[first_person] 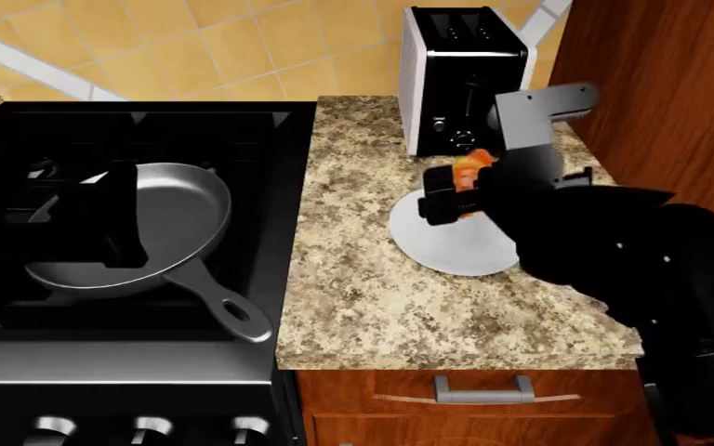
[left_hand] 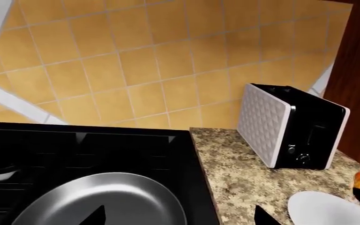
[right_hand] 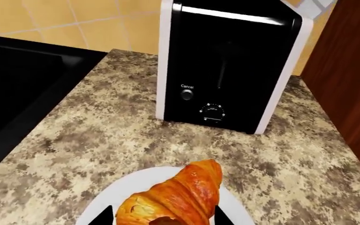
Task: Pick the croissant and place it on the pan. Then turn on the stove to warm the croissant.
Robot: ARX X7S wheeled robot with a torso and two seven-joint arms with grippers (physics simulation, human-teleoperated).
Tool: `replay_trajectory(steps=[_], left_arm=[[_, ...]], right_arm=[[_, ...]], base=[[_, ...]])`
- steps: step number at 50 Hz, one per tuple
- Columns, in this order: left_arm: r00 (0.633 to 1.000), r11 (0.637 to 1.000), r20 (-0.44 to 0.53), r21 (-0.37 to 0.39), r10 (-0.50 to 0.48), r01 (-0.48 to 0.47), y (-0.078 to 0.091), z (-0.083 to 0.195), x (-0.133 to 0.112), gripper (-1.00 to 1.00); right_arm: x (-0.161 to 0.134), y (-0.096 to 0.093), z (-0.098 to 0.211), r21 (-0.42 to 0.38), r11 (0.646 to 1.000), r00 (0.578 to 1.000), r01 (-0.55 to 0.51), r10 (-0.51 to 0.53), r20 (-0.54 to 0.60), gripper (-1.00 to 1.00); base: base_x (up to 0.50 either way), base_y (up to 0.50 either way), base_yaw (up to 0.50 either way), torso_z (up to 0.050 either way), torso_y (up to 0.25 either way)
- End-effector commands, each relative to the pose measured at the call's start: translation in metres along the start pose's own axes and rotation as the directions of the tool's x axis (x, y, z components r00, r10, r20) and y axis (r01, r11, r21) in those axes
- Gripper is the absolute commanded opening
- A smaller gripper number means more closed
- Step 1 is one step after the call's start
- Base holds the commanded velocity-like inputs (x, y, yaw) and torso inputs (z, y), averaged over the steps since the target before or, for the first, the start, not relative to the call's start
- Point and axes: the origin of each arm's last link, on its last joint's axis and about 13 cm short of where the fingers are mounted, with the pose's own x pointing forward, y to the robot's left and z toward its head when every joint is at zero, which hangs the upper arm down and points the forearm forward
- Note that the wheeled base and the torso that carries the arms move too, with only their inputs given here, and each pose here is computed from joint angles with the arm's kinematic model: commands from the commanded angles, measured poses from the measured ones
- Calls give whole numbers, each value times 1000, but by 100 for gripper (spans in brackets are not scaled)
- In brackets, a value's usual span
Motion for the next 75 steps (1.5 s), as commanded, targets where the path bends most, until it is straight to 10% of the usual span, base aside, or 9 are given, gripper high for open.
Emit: replay_trajectory(steps=[1,66,75], left_arm=[[1000,1000,-1,7,7,-7,-2,2,0,100],[991,996,96,6,91,-92,6,27,-6,100],[991,996,90,-9,95,-94,9,22,-11,100]], right_arm=[[-24,-4,4,-8,997,990,-72,72,123,-100],[-62,-3,19,-67,986,945,-150,163,285,-100],[-45,14,48,-133,954,921,-267,294,256,-100]], base=[[0,0,0,0,0],[0,266,0,0,0],[0,0,0,0,0]])
